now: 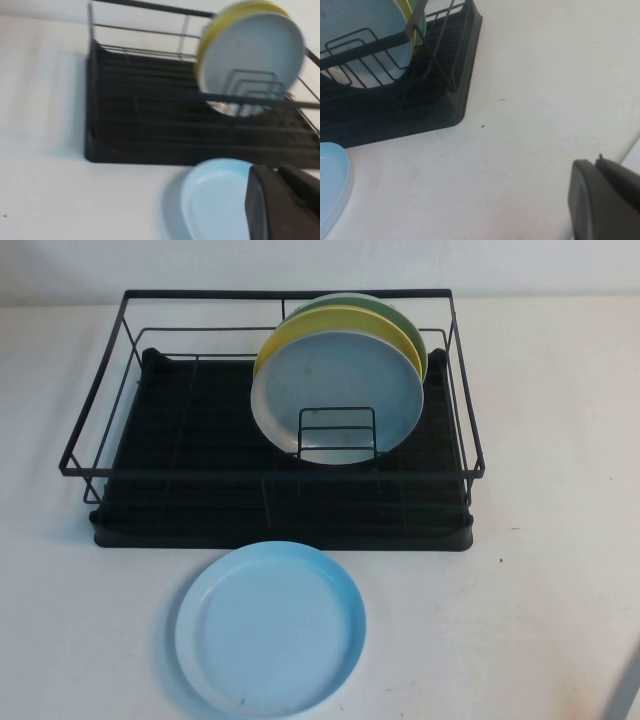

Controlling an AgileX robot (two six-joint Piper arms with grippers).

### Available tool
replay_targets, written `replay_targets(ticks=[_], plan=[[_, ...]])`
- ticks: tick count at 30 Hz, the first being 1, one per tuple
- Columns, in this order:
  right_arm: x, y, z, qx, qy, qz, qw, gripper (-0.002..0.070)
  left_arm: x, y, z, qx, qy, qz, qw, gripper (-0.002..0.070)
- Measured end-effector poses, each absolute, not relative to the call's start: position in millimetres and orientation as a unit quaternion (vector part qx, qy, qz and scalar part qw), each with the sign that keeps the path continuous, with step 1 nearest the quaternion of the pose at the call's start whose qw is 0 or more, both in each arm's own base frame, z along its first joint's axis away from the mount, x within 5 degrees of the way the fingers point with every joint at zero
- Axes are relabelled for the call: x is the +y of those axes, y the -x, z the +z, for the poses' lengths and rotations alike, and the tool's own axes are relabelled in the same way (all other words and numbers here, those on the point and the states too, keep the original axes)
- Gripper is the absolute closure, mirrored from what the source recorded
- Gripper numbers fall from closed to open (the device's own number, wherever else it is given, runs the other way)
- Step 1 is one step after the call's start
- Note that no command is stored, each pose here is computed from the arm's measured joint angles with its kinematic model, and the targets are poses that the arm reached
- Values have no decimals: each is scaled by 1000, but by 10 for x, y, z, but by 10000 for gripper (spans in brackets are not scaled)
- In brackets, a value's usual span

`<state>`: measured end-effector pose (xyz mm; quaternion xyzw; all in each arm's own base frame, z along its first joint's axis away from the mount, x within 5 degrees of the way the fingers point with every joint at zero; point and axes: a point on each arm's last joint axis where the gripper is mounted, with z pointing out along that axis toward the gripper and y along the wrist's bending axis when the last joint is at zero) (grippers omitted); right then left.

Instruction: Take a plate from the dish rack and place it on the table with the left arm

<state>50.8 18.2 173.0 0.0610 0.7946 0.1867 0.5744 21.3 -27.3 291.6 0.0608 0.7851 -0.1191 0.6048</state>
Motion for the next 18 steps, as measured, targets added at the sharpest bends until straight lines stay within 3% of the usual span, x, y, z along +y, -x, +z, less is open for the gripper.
replay_targets(ticks=[7, 13, 18], plan=[[182, -508, 1730, 795, -61, 187, 574, 696, -97, -404, 2401, 768, 48, -90, 632, 676], [182, -508, 1730, 795, -61, 187, 574, 696, 3, -542, 1929, 748, 132, -96, 643, 676], [183, -508, 1730, 795, -62, 187, 574, 696, -12, -556, 1850, 750, 123, -112, 640, 676]])
